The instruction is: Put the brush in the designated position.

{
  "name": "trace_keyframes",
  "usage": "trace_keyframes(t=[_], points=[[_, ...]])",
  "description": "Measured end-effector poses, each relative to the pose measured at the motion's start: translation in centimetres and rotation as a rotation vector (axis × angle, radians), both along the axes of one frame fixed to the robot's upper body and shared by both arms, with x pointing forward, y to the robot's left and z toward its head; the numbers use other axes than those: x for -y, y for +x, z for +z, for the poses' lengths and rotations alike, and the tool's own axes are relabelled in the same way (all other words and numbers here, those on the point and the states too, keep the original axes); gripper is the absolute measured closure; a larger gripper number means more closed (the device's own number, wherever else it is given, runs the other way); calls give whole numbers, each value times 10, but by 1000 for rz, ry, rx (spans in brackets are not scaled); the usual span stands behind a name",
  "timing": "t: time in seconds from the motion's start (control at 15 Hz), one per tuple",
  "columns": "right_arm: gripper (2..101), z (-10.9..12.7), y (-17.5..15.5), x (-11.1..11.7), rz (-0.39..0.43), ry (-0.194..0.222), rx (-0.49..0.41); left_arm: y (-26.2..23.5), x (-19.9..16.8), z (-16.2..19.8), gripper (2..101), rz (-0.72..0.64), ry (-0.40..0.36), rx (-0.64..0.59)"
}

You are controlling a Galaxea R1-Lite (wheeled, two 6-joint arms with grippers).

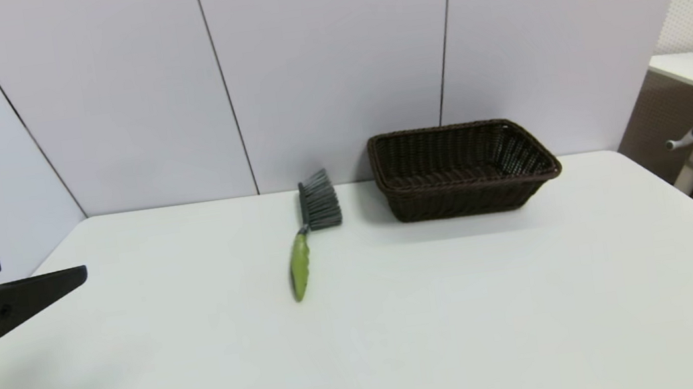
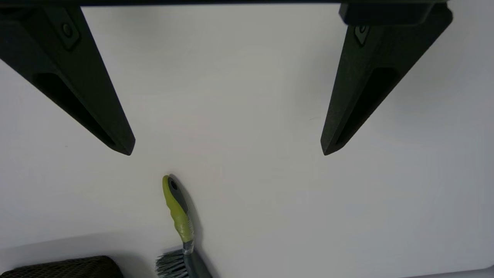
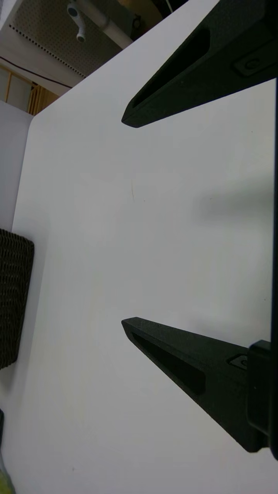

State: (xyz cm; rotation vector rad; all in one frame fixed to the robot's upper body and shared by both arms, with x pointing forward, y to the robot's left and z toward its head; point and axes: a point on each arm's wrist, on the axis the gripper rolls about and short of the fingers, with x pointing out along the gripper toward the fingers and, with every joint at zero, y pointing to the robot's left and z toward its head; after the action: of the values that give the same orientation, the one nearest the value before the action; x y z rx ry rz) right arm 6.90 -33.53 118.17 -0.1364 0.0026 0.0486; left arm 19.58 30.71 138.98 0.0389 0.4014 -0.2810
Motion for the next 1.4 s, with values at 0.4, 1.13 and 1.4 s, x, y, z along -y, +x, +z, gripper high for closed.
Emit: trace_keyframes(t=[0.4,1.13,1.4], points=[[50,0,0,0,0,0,0,-57,-14,-21,58,-14,29,160],[50,0,0,0,0,0,0,-120,-26,-85,54,86,83,357],[50,0,0,0,0,0,0,-132,-25,-130,54,136,87,394]])
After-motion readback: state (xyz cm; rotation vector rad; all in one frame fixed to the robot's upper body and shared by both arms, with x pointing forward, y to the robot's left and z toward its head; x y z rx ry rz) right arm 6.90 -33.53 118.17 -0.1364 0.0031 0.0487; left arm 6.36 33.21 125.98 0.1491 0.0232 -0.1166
